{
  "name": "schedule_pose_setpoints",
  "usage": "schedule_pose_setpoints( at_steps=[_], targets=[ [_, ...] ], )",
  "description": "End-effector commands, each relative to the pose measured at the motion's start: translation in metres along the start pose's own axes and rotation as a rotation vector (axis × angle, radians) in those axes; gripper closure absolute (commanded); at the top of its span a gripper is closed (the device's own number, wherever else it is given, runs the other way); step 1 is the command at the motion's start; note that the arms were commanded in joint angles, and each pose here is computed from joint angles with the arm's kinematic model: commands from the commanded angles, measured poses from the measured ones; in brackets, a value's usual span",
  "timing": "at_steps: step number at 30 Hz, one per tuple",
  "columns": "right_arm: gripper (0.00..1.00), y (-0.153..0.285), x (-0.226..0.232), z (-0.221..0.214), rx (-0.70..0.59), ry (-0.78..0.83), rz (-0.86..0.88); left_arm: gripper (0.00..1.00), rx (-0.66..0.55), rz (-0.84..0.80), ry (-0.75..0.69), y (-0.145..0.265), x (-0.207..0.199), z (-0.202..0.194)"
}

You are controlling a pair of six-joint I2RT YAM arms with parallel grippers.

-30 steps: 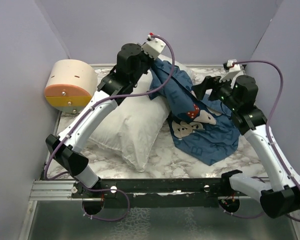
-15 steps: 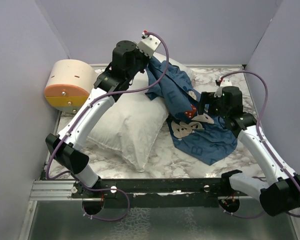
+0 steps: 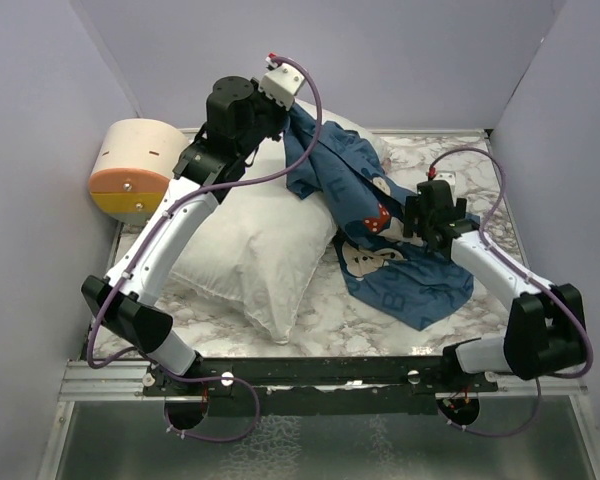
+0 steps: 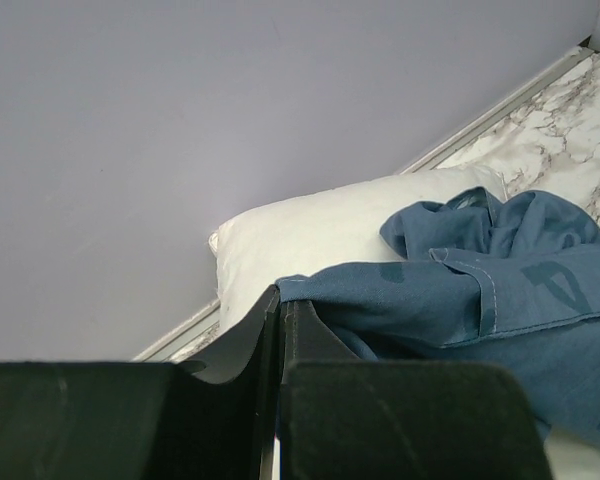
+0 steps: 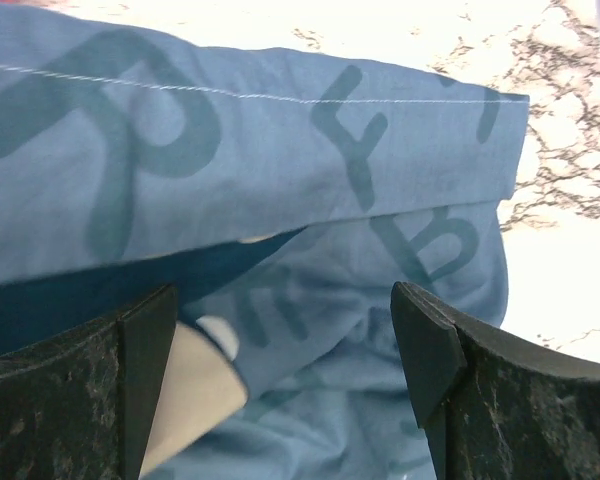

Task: Put the pillow into the pillowcase
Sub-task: Flatten out the pillowcase at the center of the board.

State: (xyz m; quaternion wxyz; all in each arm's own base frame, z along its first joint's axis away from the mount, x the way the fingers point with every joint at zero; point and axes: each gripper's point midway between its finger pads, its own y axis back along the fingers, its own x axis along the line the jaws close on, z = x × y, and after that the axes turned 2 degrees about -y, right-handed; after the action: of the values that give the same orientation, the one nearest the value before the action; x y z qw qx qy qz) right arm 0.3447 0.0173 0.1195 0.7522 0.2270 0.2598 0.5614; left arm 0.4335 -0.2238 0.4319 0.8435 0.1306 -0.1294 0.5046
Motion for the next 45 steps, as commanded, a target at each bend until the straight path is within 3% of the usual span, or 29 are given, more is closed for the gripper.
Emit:
schedule_pose_setpoints(
  at_steps=[1, 8, 11, 13, 14, 15, 20, 25, 29, 33, 36, 38, 41, 45],
  targets=[
    [0.13, -0.021, -0.018, 0.031, -0.089, 0.016, -0.147, 1.0, -0.104, 0.012, 0.029, 0.02, 0.014, 0.031],
    [0.16, -0.044, -0.039, 0.059, -0.148, 0.028, -0.261, 1.0, -0.125, -0.001, 0.043, 0.026, 0.014, 0.037],
    [0.22, -0.05, -0.034, 0.075, -0.193, 0.033, -0.239, 1.0, -0.13, -0.003, 0.048, 0.027, 0.015, 0.037],
    [0.38, -0.056, -0.024, 0.08, -0.202, 0.05, -0.189, 1.0, -0.134, -0.005, 0.052, 0.027, 0.015, 0.039],
    [0.54, -0.06, -0.019, 0.079, -0.194, 0.062, -0.165, 1.0, -0.134, -0.008, 0.052, 0.027, 0.015, 0.038],
    [0.62, -0.064, -0.014, 0.076, -0.178, 0.074, -0.144, 1.0, -0.134, -0.008, 0.053, 0.027, 0.015, 0.038],
    [0.98, -0.073, -0.004, 0.063, -0.145, 0.104, -0.097, 1.0, -0.138, -0.006, 0.059, 0.027, 0.017, 0.038],
    [0.99, -0.061, -0.016, 0.094, -0.229, 0.083, -0.157, 1.0, -0.135, -0.011, 0.065, 0.02, 0.016, 0.036],
    [0.99, -0.046, -0.028, 0.181, -0.409, 0.014, -0.202, 1.0, -0.159, -0.017, 0.08, 0.007, 0.017, 0.045],
    [0.99, -0.038, -0.036, 0.286, -0.579, -0.028, -0.243, 1.0, -0.268, 0.001, 0.099, -0.017, 0.028, 0.082],
    [0.99, -0.006, -0.043, 0.365, -0.727, -0.09, -0.251, 1.0, -0.408, 0.005, 0.135, -0.045, 0.036, 0.125],
    [0.99, 0.037, -0.051, 0.409, -0.846, -0.159, -0.232, 1.0, -0.597, 0.03, 0.168, -0.037, 0.049, 0.173],
    [0.99, 0.128, -0.074, 0.449, -1.044, -0.28, -0.184, 1.0, -0.804, 0.056, 0.229, -0.004, 0.066, 0.224],
    [0.99, 0.279, -0.123, 0.461, -1.371, -0.378, -0.169, 1.0, -1.056, 0.028, 0.251, 0.076, 0.074, 0.28]
  ],
)
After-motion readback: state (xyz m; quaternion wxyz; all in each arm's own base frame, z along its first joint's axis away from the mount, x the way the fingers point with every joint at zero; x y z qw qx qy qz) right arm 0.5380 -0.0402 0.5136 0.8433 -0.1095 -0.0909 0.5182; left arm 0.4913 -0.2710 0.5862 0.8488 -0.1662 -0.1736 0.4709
